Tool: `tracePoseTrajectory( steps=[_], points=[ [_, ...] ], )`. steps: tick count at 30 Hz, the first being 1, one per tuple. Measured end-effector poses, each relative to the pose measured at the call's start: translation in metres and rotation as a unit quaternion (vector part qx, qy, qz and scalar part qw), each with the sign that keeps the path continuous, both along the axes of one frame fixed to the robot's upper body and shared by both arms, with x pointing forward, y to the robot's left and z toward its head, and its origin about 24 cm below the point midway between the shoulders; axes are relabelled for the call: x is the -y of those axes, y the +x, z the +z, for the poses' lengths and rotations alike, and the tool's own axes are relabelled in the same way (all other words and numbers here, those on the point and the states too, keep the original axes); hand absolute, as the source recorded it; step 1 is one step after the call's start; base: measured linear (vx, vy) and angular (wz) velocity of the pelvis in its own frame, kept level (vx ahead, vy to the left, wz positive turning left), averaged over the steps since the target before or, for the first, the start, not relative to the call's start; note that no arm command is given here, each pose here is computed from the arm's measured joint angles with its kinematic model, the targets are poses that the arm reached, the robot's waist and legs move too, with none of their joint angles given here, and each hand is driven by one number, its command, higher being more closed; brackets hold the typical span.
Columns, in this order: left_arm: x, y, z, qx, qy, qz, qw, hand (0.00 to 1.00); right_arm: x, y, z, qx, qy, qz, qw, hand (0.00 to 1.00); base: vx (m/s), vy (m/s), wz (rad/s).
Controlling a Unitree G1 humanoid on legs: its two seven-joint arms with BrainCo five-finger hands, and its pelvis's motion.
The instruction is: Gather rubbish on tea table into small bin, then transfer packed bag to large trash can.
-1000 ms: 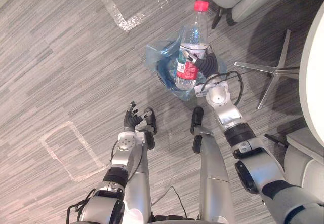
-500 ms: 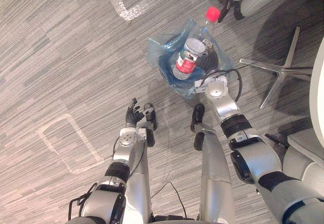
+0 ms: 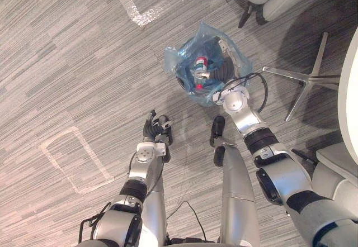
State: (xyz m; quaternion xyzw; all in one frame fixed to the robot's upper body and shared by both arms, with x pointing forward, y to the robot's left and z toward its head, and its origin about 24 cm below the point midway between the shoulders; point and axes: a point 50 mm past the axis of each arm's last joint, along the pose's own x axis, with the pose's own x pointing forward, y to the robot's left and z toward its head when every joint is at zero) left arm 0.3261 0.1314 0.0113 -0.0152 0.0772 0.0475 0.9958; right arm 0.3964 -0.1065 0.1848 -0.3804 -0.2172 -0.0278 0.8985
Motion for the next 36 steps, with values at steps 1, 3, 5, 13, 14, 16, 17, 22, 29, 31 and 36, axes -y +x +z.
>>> tracePoseTrajectory(
  steps=[1,3,5,13,14,16,17,22,29,31,36],
  points=[
    [-0.001,0.000,-0.002,-0.004,0.001,0.000,1.000,0.00,-0.001,0.000,-0.002,0.001,-0.027,0.000,1.000,0.00,0.00,0.000,0.00],
    [-0.001,-0.001,-0.004,-0.009,0.002,0.001,1.000,0.00,-0.004,0.000,-0.009,-0.007,-0.062,-0.001,0.998,0.00,0.00,0.000,0.00],
    [-0.002,-0.001,-0.005,-0.010,0.003,0.002,1.000,0.00,-0.004,0.001,-0.020,-0.027,-0.092,-0.006,0.995,0.00,0.01,-0.002,0.05],
    [-0.001,0.008,0.007,0.012,0.005,0.001,1.000,0.00,0.011,0.006,-0.056,-0.107,-0.151,-0.050,0.981,0.00,0.02,-0.007,0.17],
    [-0.001,0.008,0.007,0.012,0.004,0.002,1.000,0.00,0.013,0.006,-0.059,-0.117,-0.153,-0.055,0.980,0.00,0.01,-0.013,0.21],
    [-0.002,0.009,0.008,0.015,0.000,0.010,1.000,0.00,0.016,0.005,-0.069,-0.144,-0.145,-0.065,0.977,1.00,0.00,-0.018,0.21],
    [-0.002,0.009,0.009,0.016,-0.001,0.011,1.000,0.00,0.015,0.005,-0.070,-0.148,-0.138,-0.067,0.977,1.00,-0.01,-0.018,0.16],
    [0.002,0.015,0.017,0.028,-0.011,0.008,1.000,0.00,0.018,0.006,-0.071,-0.156,-0.125,-0.076,0.977,1.00,-0.02,-0.023,0.21],
    [0.007,0.017,0.021,0.033,-0.016,0.001,0.999,0.00,0.020,0.006,-0.073,-0.166,-0.090,-0.078,0.979,1.00,0.00,-0.005,0.03],
    [0.008,0.017,0.021,0.033,-0.016,0.001,0.999,0.00,0.020,0.006,-0.072,-0.166,-0.079,-0.077,0.980,1.00,0.00,0.000,0.00],
    [0.008,0.017,0.022,0.034,-0.016,0.001,0.999,0.00,0.022,0.005,-0.072,-0.163,-0.050,-0.080,0.982,1.00,0.00,0.000,0.00]
  ],
)
